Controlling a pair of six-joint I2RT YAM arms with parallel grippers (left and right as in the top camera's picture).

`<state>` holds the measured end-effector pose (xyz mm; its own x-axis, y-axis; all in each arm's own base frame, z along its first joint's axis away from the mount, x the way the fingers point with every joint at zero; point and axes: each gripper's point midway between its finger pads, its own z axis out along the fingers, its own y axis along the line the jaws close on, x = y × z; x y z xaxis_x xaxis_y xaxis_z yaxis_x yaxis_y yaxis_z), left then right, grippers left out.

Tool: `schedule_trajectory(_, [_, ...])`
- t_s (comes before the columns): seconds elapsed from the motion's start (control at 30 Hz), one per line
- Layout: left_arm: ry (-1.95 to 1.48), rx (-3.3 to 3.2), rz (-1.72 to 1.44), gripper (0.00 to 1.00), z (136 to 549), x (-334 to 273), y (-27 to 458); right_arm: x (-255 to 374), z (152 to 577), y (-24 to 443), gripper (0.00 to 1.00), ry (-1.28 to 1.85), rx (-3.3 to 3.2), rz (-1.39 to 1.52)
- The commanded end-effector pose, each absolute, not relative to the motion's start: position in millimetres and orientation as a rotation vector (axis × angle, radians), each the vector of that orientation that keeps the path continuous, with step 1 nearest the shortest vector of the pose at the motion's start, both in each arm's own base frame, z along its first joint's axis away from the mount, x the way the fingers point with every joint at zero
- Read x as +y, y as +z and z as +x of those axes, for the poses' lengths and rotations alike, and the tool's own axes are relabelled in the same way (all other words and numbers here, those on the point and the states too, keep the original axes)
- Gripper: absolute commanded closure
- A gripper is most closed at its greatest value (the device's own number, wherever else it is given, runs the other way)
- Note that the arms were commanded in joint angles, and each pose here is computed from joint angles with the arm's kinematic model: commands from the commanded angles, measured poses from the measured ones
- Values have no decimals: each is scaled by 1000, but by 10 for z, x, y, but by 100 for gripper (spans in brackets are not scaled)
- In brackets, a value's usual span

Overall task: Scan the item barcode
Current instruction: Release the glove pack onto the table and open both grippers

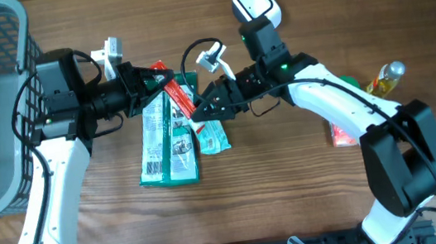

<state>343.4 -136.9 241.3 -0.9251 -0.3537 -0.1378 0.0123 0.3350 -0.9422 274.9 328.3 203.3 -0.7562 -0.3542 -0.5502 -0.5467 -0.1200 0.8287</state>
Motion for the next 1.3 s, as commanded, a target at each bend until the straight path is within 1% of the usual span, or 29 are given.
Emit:
schedule_trajectory(0.0, [-1633, 2260, -276, 96, 3415, -1367, 2533, 3234, 2764, 2131, 45, 2004, 1957, -1024])
schedule_trajectory(0.03, [-1633, 2260, -276, 96, 3416, -1367, 2532, 3233, 2763, 2129, 47, 2006, 1960, -1022])
schedule_trajectory(0.13, [-1633, 2260, -277, 96, 3415, -1367, 2532, 3232, 2759, 2128, 59, 2009, 1963, -1021])
schedule_trajectory(0.23, [-1633, 2260, -276, 96, 3415, -1367, 2533, 3221, 2723, 2167, 64, 2044, 1939, -1034])
schedule_trajectory(0.3, [-1633, 2260, -276, 96, 3415, -1367, 2533, 3211, 2695, 2197, 72, 2072, 1921, -1045])
schedule_trajectory(0.4, [-1633, 2260, -276, 96, 3415, -1367, 2533, 3212, 2685, 2200, 72, 2078, 1920, -1046])
schedule_trajectory(0.47, [-1633, 2260, -276, 96, 3415, -1367, 2533, 3226, 2658, 2192, 69, 2087, 1931, -1046])
schedule_trajectory(0.53, [-1633, 2260, -276, 96, 3415, -1367, 2533, 3244, 2626, 2186, 69, 2094, 1936, -1051])
schedule_trajectory(0.57, [-1633, 2260, -276, 96, 3415, -1367, 2533, 3250, 2616, 2184, 70, 2097, 1940, -1052])
schedule_trajectory(0.63, [-1633, 2260, -276, 96, 3415, -1367, 2532, 3254, 2610, 2182, 79, 2098, 1942, -1052])
schedule_trajectory(0.67, [-1633, 2260, -276, 96, 3415, -1367, 2532, 3253, 2610, 2183, 79, 2099, 1942, -1052])
schedule_trajectory(0.73, [-1632, 2260, -276, 96, 3416, -1367, 2532, 3256, 2606, 2182, 78, 2100, 1942, -1053])
schedule_trajectory(0.87, [-1632, 2260, -276, 96, 3416, -1367, 2532, 3290, 2560, 2180, 69, 2108, 1944, -1067])
schedule_trajectory(0.9, [-1632, 2260, -276, 96, 3416, -1367, 2532, 3292, 2549, 2176, 69, 2113, 1951, -1064])
schedule_trajectory(0.97, [-1632, 2260, -276, 96, 3416, -1367, 2532, 3289, 2546, 2171, 78, 2115, 1957, -1060])
schedule_trajectory(1.03, [-1632, 2260, -276, 96, 3416, -1367, 2532, 3289, 2547, 2171, 96, 2114, 1956, -1061])
schedule_trajectory(1.2, [-1613, 2262, -286, 96, 3435, -1354, 2516, 3315, 2621, 2092, 96, 2035, 1997, -1041])
schedule_trajectory(1.23, [-1578, 2263, -290, 94, 3463, -1332, 2491, 3320, 2654, 2070, 96, 2006, 2004, -1036])
schedule_trajectory(1.27, [-1519, 2264, -295, 71, 3509, -1293, 2448, 3331, 2695, 2037, 96, 1966, 2017, -1030])
